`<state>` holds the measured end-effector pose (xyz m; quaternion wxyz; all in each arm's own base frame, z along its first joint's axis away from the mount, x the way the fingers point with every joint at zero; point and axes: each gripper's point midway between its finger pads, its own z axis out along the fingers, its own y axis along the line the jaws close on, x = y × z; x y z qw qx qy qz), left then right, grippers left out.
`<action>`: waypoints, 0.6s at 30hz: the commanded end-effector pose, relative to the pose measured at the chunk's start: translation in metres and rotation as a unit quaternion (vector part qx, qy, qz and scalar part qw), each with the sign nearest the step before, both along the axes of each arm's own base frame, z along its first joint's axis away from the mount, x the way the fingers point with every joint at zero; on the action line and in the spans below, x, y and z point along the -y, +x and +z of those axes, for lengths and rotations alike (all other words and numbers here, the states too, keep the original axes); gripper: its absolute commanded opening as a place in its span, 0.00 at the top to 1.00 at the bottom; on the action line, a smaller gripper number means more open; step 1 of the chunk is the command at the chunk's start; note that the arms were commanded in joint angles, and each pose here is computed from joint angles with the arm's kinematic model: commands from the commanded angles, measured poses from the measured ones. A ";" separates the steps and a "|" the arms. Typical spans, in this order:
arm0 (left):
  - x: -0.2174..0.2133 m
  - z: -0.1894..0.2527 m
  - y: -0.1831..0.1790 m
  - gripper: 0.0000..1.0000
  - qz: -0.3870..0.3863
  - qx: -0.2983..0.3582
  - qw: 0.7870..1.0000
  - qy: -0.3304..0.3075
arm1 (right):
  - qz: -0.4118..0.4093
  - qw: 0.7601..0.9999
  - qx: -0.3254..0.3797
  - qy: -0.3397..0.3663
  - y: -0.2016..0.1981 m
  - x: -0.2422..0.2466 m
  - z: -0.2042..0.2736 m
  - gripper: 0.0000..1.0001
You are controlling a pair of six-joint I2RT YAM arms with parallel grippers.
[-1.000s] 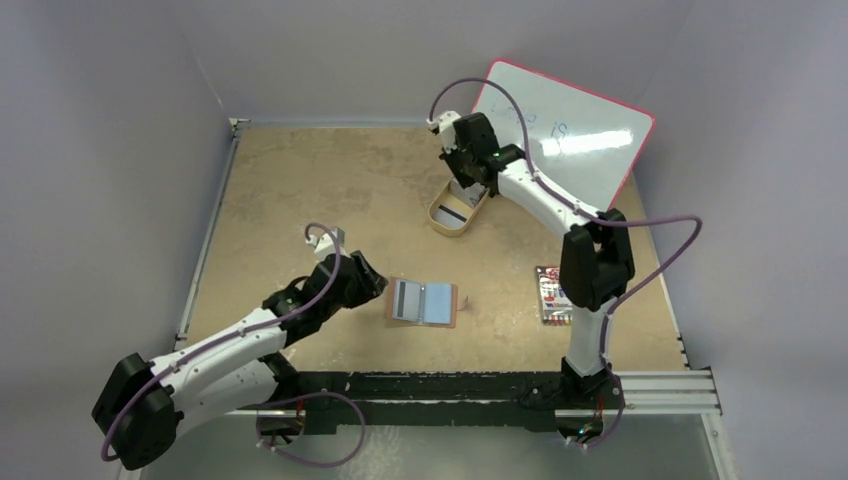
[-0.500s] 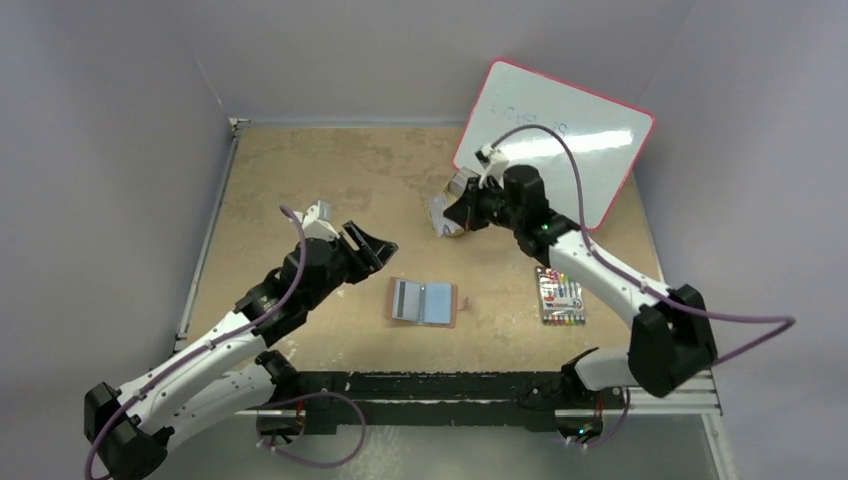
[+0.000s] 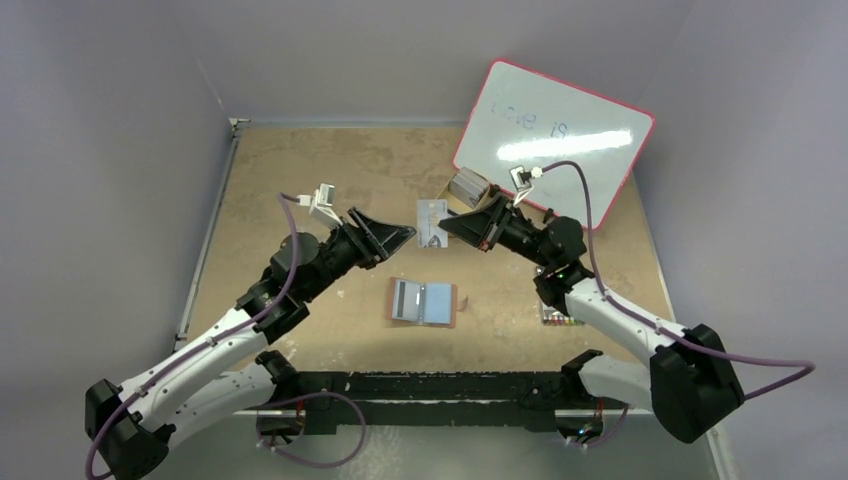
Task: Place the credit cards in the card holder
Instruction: Pick up the credit card from the storage box.
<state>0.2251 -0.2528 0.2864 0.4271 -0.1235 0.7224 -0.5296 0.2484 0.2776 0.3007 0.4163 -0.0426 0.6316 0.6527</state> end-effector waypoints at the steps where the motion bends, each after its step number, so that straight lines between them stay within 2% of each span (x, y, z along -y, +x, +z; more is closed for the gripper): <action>1: 0.012 0.066 -0.012 0.45 -0.045 0.075 0.993 -0.077 | 0.053 0.996 0.024 0.070 -0.025 -0.001 0.034 1.00; 4: 0.013 0.070 -0.012 0.46 -0.047 0.084 0.992 -0.082 | 0.067 0.995 0.021 0.070 -0.030 -0.005 0.034 1.00; 9: 0.018 0.064 -0.008 0.56 -0.050 0.081 0.993 -0.075 | 0.081 0.994 0.013 0.074 -0.037 -0.010 0.030 1.00; 12: 0.022 0.062 -0.007 0.72 -0.056 0.077 0.993 -0.074 | 0.082 0.994 0.005 0.072 -0.037 -0.011 0.025 1.00; 15: 0.023 0.060 -0.005 0.97 -0.056 0.075 0.993 -0.070 | 0.079 0.995 -0.003 0.061 -0.035 -0.012 0.017 1.00; 17: 0.022 0.055 -0.003 1.00 -0.051 0.071 0.994 -0.060 | 0.074 0.996 -0.002 0.045 -0.033 -0.012 0.010 0.99; 18: 0.021 0.050 -0.001 1.00 -0.044 0.065 0.996 -0.050 | 0.068 0.997 -0.018 0.026 -0.031 -0.013 0.001 0.95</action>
